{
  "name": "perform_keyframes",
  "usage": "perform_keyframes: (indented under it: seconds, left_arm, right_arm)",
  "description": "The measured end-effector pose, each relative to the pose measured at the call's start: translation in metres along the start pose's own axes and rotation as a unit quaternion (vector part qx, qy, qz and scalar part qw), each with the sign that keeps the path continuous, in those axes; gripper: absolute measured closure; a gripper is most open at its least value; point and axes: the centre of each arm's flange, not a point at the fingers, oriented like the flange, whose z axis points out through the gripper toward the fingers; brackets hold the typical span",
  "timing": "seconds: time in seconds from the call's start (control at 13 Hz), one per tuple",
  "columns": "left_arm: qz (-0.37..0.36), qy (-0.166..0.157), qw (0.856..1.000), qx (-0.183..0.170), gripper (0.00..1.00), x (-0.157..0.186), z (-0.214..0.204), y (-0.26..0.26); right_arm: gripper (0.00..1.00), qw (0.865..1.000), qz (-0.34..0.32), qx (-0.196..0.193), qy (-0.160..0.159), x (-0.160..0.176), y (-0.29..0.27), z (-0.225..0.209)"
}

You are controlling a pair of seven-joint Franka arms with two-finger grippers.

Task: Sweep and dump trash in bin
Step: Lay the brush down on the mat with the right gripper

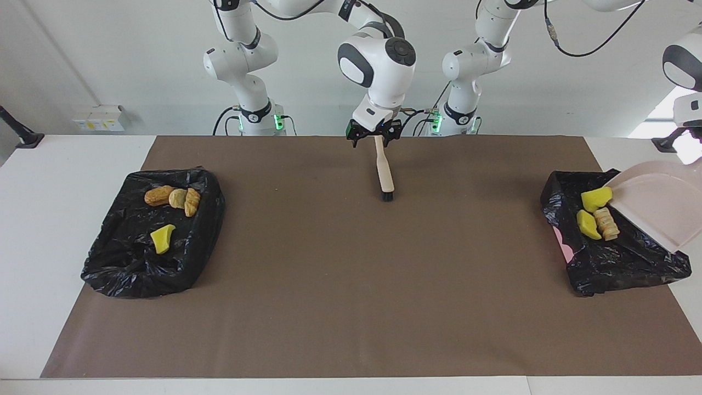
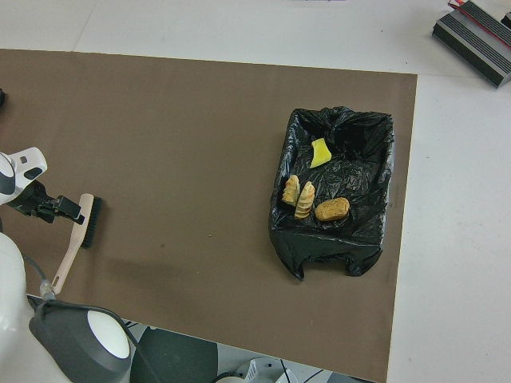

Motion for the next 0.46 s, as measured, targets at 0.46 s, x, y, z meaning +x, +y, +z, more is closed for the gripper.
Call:
perform_keyframes:
  seconds: [0.46]
  left_arm:
    - [0.04, -0.042, 0.998, 0.027, 0.67, -0.015, -0.055, -0.006]
  right_arm:
    - [0.0, 0.998, -0.059, -0.008, -0.021, 0.04, 0.108, -0.074]
